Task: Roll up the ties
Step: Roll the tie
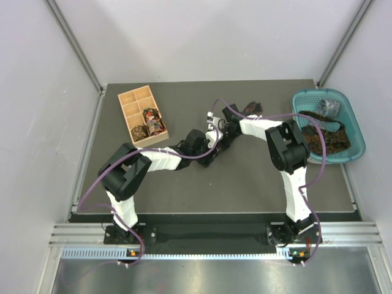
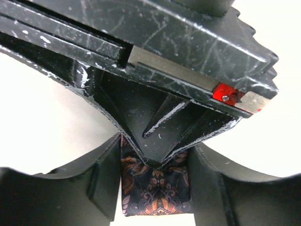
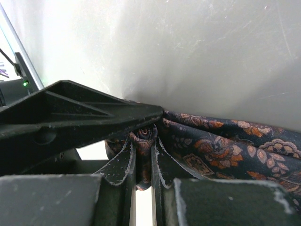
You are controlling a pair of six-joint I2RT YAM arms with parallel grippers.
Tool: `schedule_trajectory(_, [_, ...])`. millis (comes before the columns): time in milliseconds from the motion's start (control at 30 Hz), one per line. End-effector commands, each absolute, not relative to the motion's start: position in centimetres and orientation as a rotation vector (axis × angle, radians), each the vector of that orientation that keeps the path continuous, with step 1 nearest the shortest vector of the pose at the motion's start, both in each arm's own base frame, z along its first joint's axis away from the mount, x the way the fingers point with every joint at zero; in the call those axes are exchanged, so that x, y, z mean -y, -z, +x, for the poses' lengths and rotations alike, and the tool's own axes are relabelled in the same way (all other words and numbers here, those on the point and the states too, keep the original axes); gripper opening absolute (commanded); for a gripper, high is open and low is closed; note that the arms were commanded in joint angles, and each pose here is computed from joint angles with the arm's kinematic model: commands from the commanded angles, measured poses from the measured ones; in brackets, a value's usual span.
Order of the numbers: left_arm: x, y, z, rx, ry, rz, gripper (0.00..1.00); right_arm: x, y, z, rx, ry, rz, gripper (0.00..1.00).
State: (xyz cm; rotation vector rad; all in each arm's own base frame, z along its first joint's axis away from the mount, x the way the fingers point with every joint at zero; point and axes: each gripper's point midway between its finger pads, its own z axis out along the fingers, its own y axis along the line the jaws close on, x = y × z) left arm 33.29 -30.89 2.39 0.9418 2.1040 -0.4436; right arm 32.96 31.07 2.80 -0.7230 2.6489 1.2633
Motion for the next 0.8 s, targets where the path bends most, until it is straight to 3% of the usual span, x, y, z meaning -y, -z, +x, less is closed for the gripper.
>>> schedule_trajectory(0, [29.6,-0.2,30.8,-2.213,0.444,1.007,0.54,-29.6,-1.6,33.7,-2.659,-1.223,-0.735,0.08])
schedule_trajectory(333, [29.7,-0.2,29.2,-2.221,0.451,1.037,0.48,-28.6,-0.3,32.9,-2.757,-1.166,-0.714,0.01])
schedule_trajectory(600, [29.5,0.7,28.8,-2.249,0.44,1.049,0.4,-28.2,-2.2,33.3,-2.688,-1.163,-0.691,0.26])
schedule_trajectory(767, [29.4,0.9,28.7,-2.26,0.427,1.05,0.38,-28.0,-2.7,34.1,-2.663,-1.17,-0.637,0.33])
